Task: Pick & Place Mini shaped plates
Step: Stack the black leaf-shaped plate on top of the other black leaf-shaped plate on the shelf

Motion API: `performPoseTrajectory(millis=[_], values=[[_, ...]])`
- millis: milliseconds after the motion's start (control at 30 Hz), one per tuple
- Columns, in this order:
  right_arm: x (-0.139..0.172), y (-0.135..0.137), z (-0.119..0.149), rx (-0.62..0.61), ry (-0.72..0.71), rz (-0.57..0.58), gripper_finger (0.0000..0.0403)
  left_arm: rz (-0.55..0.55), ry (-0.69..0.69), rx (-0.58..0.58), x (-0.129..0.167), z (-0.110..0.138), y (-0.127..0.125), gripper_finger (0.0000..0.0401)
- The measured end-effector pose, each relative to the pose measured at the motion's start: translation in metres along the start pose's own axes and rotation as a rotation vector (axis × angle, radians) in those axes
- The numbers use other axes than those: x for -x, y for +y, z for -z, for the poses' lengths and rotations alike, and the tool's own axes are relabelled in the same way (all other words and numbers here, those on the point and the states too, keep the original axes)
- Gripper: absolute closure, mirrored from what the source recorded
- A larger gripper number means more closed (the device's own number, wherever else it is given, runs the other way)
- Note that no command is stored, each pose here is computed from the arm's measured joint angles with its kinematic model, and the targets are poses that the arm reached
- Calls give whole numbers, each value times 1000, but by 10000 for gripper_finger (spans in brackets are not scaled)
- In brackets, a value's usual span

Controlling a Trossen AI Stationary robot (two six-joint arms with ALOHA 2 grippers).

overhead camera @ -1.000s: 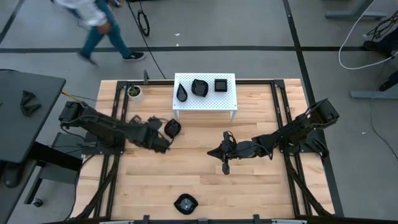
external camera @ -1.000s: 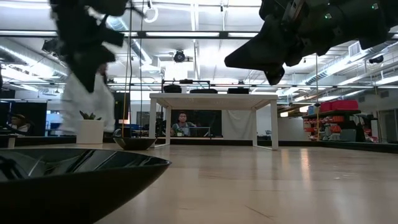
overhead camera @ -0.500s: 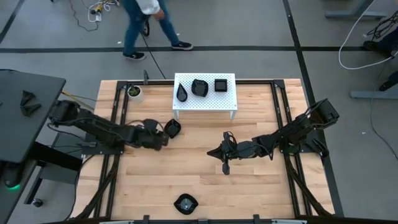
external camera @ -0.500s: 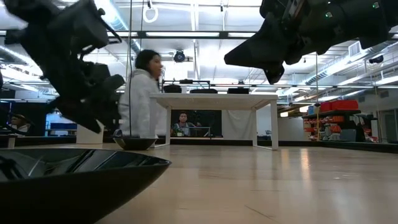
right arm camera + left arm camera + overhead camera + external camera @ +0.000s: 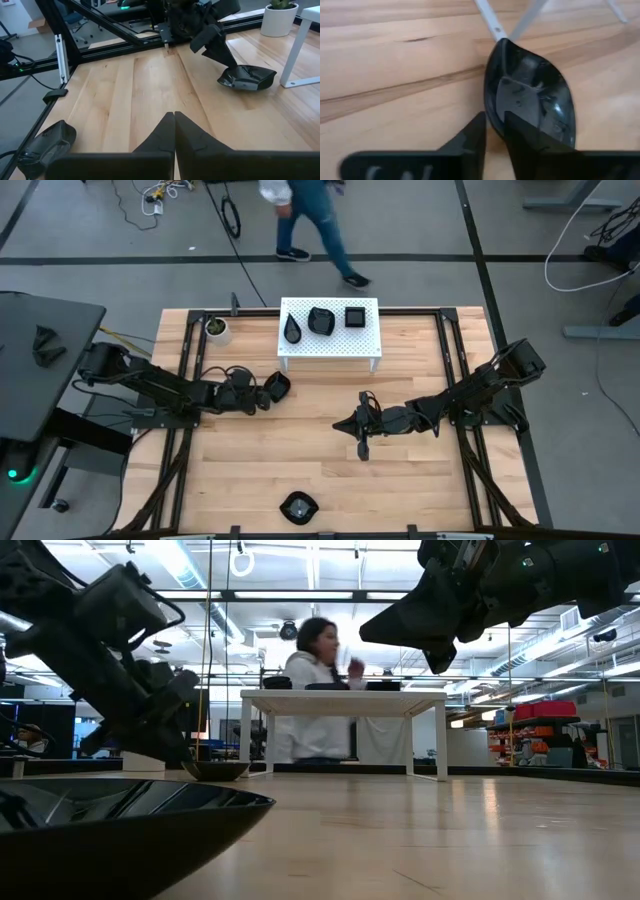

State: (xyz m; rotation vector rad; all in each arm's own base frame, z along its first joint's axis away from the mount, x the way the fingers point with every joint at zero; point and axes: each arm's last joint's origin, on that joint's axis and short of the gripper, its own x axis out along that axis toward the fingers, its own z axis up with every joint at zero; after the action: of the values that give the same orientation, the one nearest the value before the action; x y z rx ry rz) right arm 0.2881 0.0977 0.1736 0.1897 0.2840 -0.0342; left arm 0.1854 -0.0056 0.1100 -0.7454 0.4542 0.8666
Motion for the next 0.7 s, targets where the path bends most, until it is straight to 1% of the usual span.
performPoseTrajectory(millis=[133,200,467,567,700], values=[[0,0,0,0,0,0,401,39,-8,-18,2,1,-5,381],[0,0,0,0,0,0,401,70,-1,-16,4,3,-8,394],[0,0,0,-1,0,0,401,260,113,-47,21,21,-24,397],[0,0,0,-8,1,-3,401,343,121,-68,30,28,-34,397],[0,0,0,-12,1,-4,396,399,90,-126,44,30,-51,398]])
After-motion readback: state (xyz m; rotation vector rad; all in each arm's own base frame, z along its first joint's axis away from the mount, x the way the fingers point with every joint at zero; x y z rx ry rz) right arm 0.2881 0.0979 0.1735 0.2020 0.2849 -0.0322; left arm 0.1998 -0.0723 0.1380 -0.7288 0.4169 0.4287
